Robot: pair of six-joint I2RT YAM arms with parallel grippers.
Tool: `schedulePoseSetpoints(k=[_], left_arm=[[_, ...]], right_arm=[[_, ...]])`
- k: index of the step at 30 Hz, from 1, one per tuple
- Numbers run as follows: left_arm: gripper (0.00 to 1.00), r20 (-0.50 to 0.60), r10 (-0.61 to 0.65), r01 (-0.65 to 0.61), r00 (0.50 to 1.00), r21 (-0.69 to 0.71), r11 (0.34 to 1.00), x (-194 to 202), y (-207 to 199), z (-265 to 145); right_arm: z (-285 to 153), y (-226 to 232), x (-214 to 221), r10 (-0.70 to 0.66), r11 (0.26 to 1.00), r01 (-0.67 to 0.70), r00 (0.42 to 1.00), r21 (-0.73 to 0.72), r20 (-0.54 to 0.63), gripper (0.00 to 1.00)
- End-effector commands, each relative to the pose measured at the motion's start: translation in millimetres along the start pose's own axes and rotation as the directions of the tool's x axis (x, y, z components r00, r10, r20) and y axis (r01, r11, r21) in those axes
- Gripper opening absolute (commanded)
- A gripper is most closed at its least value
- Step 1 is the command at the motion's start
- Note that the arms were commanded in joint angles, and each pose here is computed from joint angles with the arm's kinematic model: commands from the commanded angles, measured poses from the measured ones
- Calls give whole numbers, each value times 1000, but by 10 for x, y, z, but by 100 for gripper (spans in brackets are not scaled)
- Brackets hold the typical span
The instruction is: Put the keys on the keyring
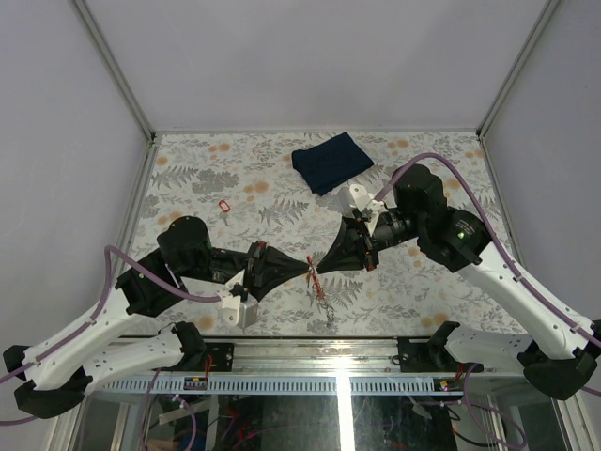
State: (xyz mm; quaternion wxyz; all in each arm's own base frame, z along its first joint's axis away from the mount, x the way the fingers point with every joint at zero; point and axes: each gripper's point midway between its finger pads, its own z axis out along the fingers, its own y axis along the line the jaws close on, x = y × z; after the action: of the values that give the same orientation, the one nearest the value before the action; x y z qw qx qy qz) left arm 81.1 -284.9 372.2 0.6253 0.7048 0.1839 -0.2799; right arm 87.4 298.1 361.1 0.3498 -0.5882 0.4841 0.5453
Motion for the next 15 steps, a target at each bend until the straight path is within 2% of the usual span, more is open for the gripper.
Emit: schedulePoseSetpoints(k=[1, 15], left_arm=[[0, 33, 29, -29, 999, 14, 999, -136, 36, -17], [0, 19, 19, -20, 1000, 39, 999, -92, -7, -7]], right_arm=[[-85, 6, -213, -80, 996, 78, 996, 46, 29, 0], [-130, -17, -294, -92, 992, 88, 995, 85, 48, 0]])
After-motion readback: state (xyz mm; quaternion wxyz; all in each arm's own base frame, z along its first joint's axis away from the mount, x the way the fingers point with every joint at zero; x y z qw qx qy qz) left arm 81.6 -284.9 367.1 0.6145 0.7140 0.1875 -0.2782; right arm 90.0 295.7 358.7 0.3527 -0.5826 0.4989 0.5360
